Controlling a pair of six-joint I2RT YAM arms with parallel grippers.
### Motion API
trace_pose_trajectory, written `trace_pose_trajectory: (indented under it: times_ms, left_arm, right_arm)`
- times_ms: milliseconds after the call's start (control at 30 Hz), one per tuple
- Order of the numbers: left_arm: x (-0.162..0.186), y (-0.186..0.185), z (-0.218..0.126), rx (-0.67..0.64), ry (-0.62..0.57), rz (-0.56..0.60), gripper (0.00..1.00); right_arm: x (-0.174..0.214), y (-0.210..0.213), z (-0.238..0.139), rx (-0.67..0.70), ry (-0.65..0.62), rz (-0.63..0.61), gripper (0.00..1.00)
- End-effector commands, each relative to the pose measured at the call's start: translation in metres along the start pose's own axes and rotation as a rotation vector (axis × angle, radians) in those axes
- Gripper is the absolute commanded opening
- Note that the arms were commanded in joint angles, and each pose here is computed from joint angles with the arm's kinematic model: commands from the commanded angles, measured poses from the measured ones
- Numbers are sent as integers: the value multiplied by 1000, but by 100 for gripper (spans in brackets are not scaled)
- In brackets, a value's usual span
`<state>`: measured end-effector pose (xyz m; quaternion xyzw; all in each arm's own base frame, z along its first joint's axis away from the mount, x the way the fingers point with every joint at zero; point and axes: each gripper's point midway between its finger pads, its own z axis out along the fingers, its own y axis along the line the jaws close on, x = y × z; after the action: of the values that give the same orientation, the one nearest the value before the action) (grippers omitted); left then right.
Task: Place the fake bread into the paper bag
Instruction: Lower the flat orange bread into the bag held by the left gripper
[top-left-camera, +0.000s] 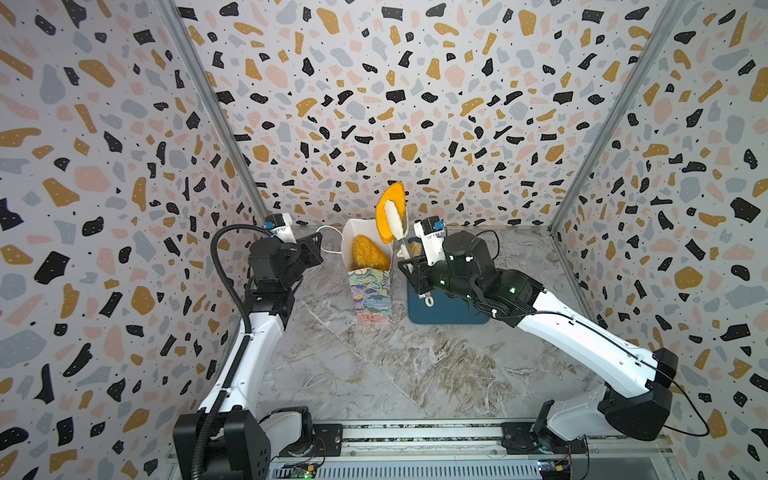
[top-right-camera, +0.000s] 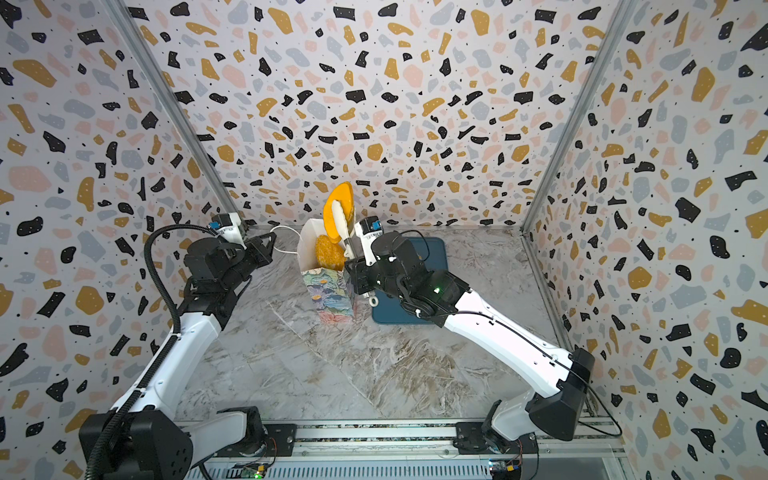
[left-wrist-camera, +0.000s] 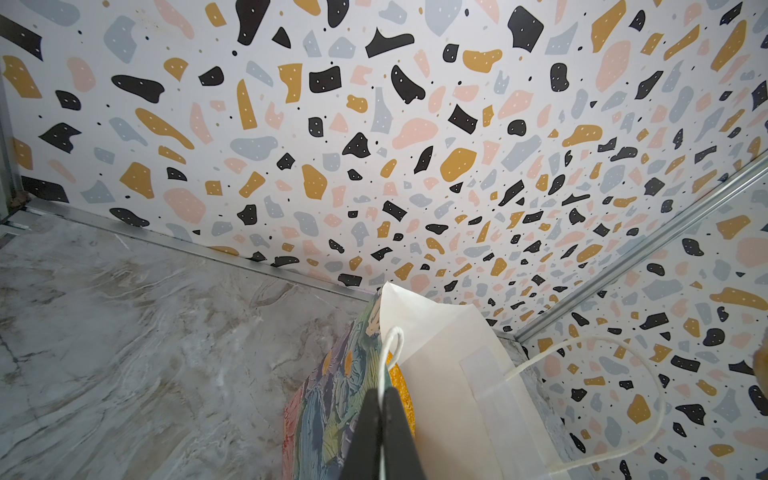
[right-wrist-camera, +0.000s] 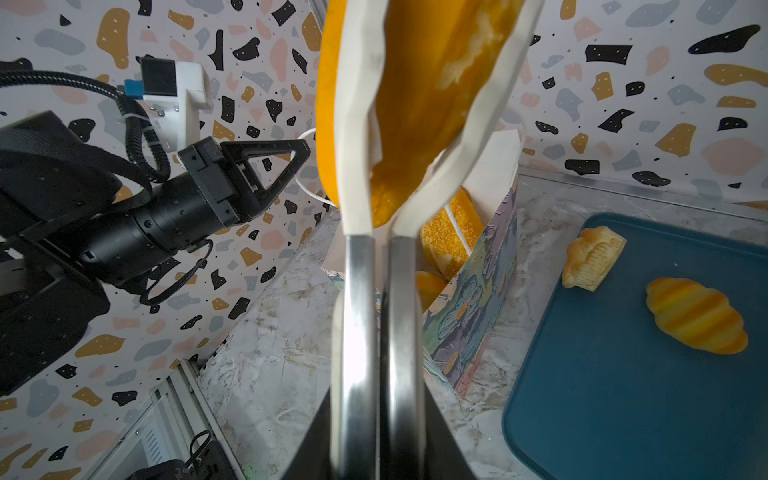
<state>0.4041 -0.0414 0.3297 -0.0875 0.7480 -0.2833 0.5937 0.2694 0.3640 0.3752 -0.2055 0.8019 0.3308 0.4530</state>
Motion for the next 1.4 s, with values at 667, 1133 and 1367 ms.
trace_pose_trajectory:
  times_ms: [667,1133,1367]
  left_arm:
    - [-7,-9,-3,31,-36,20,0]
    - [-7,-8,-3,27,-36,23,0]
    - [-6,-7,-3,23,-32,23,0]
  right_arm:
    - [4,16,33,62,98,-86,27]
    - [19,1,45,146,169,-117,32]
    - [24,-2,48,156,181,-116,37]
